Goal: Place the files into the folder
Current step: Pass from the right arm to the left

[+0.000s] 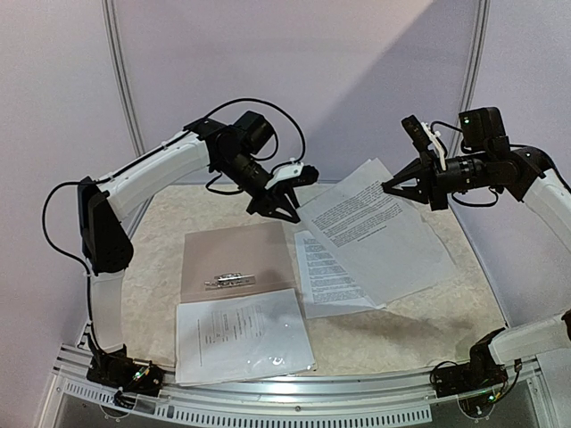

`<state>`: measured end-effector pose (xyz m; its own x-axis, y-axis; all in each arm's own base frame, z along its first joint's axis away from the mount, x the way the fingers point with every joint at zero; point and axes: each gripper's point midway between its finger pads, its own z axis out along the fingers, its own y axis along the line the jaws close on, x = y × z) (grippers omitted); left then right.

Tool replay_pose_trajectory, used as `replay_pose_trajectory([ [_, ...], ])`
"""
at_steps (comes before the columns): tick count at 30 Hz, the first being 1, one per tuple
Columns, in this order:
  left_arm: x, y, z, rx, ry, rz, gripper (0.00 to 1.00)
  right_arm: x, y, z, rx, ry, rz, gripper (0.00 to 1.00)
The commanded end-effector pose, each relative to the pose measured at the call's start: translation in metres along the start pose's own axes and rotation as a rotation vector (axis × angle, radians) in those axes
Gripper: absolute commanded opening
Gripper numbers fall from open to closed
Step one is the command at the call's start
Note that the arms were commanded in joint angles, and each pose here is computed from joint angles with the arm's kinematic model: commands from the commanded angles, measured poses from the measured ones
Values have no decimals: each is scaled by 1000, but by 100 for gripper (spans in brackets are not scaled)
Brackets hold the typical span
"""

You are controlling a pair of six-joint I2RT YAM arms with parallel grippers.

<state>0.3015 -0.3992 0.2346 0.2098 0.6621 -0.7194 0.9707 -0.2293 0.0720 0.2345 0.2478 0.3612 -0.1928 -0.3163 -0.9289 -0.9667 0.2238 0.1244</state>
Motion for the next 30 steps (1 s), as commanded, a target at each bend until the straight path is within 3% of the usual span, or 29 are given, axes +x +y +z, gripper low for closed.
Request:
replay_pose_trajectory([
  [1,3,1,2,35,-17,5,23,-9,7,-9,-3,-21,-25,0],
  [12,-1,1,0,40,-27,21,25,-10,7,-10,5,-21,-27,0],
  [18,-32,-22,-4,99,-95,-6,32,-8,5,-8,4,-19,-19,0],
  [30,-63,-38,9,125,-126,2,23,-5,3,-5,1,-24,-11,0],
])
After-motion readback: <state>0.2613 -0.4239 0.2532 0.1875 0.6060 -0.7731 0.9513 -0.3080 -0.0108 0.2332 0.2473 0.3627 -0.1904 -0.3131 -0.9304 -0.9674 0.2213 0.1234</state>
